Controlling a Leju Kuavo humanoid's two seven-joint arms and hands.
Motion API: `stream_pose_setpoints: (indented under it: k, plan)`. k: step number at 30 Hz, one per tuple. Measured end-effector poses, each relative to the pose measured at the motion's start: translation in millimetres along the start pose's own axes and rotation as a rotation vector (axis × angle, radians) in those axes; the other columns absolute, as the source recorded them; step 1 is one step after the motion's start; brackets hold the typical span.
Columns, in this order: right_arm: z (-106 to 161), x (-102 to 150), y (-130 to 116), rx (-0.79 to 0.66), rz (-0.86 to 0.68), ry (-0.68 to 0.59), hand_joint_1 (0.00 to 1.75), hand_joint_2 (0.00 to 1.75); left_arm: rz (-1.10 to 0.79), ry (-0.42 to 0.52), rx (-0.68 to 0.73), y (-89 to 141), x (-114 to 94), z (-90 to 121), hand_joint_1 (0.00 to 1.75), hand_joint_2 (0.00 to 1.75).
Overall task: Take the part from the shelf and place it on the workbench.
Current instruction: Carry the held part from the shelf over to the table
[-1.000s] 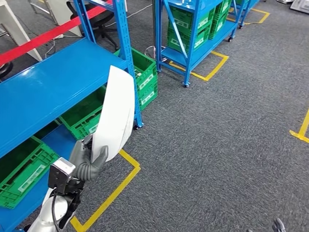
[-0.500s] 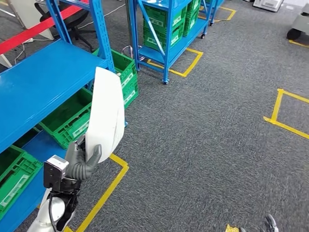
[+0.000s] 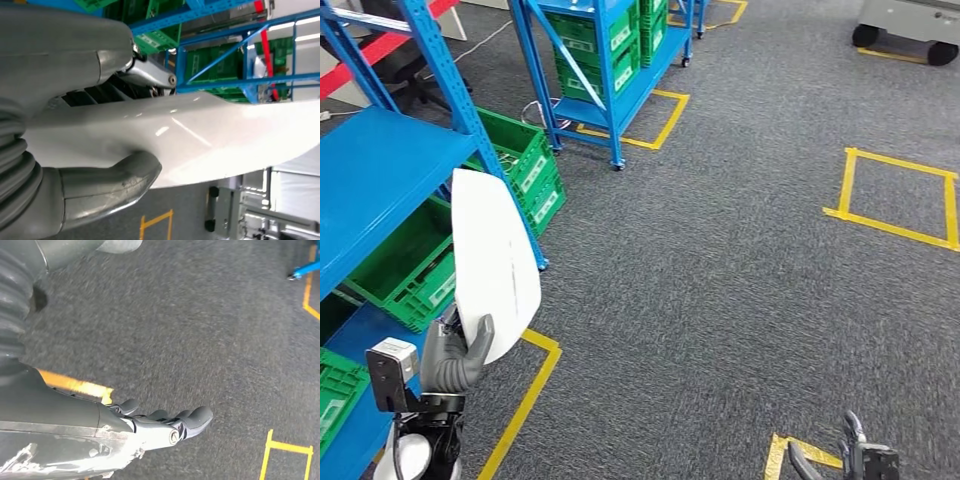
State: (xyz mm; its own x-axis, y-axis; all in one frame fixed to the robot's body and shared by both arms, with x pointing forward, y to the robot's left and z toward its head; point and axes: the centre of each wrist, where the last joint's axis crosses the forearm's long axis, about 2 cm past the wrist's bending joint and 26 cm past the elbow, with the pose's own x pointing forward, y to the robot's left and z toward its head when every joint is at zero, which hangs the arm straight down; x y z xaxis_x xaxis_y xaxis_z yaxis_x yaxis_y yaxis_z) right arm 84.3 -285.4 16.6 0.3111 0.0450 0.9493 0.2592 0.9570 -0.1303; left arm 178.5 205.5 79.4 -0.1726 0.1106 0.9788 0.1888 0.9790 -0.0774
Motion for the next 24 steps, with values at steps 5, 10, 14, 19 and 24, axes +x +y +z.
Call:
stream_pose_setpoints:
  k: [5,10,14,19,24]
  plan:
    - [-2.1,0.6,10.3,0.072,0.013,-0.003,0.00,1.75,-0.012,0.020,0.000,5.7,-1.2,8.3,1.75,1.75]
    - [-1.5,-0.4,13.0,0.112,0.030,-0.008,0.00,1.75,-0.016,0.015,0.004,8.5,0.7,8.1,1.75,1.75]
    - [-0.9,-1.8,12.3,0.131,0.045,-0.008,0.00,1.75,-0.014,0.012,0.005,8.4,1.6,8.1,1.75,1.75]
    - [-1.4,-2.7,11.6,0.128,0.051,0.001,0.00,1.75,-0.017,0.014,0.000,8.6,1.4,9.3,1.75,1.75]
    - [-4.5,0.0,11.0,0.078,0.035,0.024,0.00,1.75,-0.027,0.002,-0.032,8.6,3.1,7.0,1.75,1.75]
